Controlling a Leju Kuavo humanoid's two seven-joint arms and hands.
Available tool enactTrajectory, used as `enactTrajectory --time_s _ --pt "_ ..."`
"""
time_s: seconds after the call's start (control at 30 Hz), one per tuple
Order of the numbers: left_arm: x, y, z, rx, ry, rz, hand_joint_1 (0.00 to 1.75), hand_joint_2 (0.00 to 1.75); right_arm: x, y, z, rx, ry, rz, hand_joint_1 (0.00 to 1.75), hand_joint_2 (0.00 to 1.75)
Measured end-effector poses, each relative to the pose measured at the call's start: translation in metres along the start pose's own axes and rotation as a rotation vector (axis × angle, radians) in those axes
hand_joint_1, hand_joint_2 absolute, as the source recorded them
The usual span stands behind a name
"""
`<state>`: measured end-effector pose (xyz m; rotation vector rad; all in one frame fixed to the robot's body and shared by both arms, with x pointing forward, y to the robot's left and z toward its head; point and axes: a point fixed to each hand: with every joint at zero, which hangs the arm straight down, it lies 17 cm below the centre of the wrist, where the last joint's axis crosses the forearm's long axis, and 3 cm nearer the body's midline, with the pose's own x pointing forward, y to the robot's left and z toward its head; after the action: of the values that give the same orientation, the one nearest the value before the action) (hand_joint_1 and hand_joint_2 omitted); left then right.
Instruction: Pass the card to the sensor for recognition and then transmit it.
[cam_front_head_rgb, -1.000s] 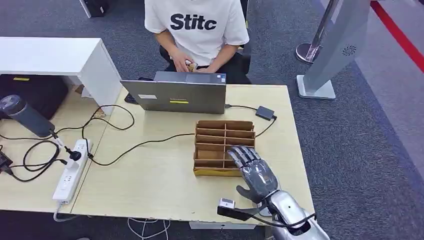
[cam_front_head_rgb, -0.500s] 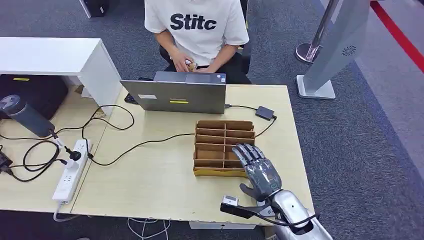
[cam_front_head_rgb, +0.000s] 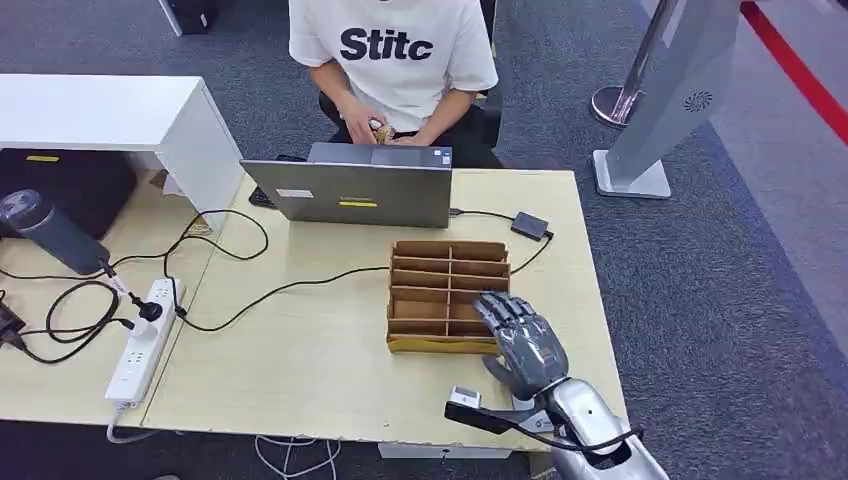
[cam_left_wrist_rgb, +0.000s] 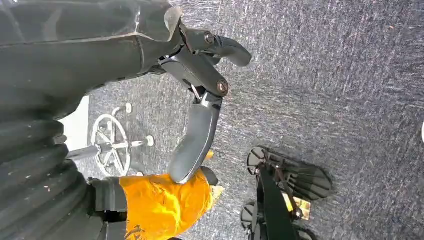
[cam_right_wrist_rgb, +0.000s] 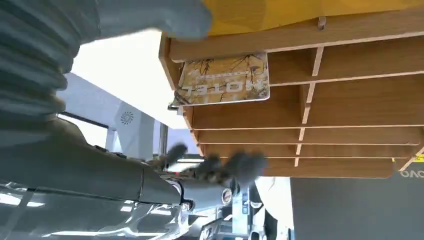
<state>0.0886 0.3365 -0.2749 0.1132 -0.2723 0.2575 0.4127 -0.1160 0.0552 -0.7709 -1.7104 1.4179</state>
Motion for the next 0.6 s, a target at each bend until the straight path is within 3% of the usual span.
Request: enactTrajectory --time_s 0.07,0.1,0.17,0.6 --pt "0.0 0.0003 0.0 0.001 0.0 0.002 0.0 1.75 0.0001 0.0 0.0001 0.0 0.0 0.0 1.52 1.75" --pt "0.0 0.0003 0.0 0.001 0.0 0.003 0.0 1.75 0.0004 -0.0003 0.0001 -0.001 -0.001 0.0 1.64 1.75" --pt "0.0 0.0003 0.0 0.001 0.0 0.003 0.0 1.75 0.0008 -0.0007 0.0002 -0.002 -0.001 -0.001 1.71 1.75" --pt "-0.0004 0.0001 0.0 0.001 0.001 -0.002 0.0 1.75 -0.0014 -0.0054 -0.0007 -0.018 0.01 0.019 1.73 1.75"
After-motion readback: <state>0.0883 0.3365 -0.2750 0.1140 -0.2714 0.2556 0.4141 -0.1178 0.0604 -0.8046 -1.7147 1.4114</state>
